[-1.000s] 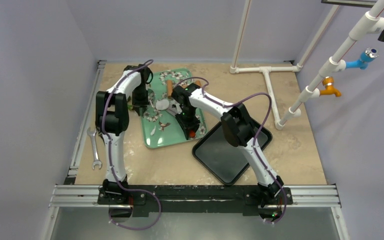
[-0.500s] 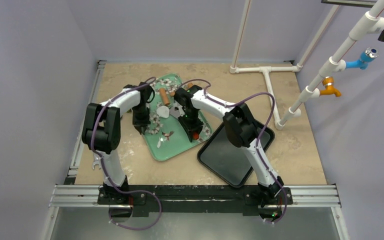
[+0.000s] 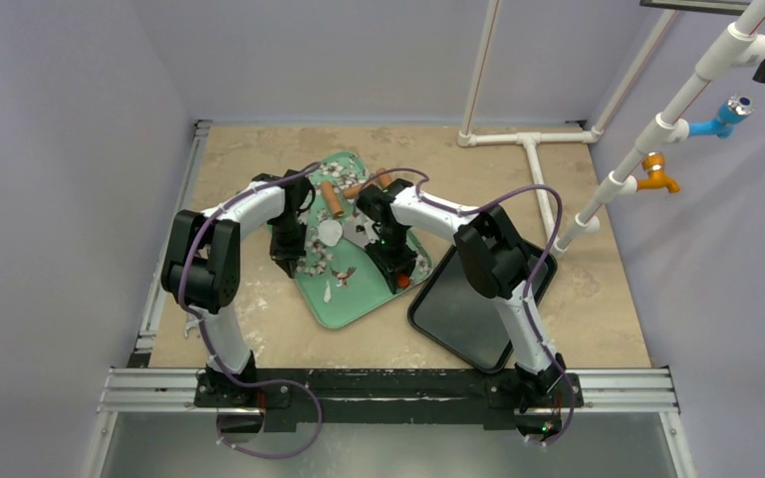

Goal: Roll out the dumpling wrappers from the dough
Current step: Scoop the dumpling wrapper from the work surface.

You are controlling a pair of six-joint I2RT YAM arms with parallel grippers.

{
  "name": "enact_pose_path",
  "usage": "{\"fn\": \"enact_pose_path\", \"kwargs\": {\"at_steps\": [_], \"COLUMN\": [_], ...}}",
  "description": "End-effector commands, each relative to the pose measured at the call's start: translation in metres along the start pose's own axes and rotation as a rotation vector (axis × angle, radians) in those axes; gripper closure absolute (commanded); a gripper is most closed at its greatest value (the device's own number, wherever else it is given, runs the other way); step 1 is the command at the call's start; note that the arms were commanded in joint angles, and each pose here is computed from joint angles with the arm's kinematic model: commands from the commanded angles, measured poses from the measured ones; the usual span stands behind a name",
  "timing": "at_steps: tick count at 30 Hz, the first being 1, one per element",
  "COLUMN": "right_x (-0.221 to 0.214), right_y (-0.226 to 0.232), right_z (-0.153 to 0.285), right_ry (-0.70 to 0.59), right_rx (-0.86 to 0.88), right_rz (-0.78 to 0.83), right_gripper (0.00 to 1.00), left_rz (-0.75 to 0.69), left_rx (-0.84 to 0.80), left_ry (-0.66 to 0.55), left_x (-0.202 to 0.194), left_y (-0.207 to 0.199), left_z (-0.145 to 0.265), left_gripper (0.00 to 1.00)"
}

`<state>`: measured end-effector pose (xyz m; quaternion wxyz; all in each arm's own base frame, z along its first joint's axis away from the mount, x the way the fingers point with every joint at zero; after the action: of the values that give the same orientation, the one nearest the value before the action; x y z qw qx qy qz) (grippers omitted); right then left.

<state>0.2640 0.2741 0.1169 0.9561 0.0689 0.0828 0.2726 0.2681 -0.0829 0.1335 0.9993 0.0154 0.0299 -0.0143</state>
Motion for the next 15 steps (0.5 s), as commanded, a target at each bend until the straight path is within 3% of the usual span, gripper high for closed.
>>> {"fn": "enact_pose_path", "kwargs": {"at_steps": [1, 12, 15], "right_x": [0.008, 0.012, 0.027], "right_y": [0.003, 0.012, 0.019], "right_z": [-0.017, -0.025, -0.024], "right_ry": [-0.029, -0.06, -0.124], "right_rx": [0.008, 0.078, 0.096], "right_rz": [0.137, 0.161, 0.167], "right_gripper": [1.0, 1.0, 1.0], "left_rz": [-0.036, -0.028, -0.023], "left_rx": [-0.05, -0.047, -0.049], "left_ry": [-0.008, -0.019, -0.015], "left_x": [-0.003, 0.0, 0.001], "left_y": [-0.003, -0.001, -0.001], "left_z": [0.002, 0.001, -0.001], "left_gripper": [1.0, 1.0, 1.0]}}
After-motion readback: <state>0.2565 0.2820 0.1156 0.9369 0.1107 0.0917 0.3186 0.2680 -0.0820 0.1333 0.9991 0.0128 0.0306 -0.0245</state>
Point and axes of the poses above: each gripper's point midway between its finger pads, its own z axis back along the fingers, its own y axis along the line the jaws close on, x = y × z, the point moved 10 cm from there along z, back along the fingers, and after that the axes turned 2 degrees about -z, right-handed, at the moved point
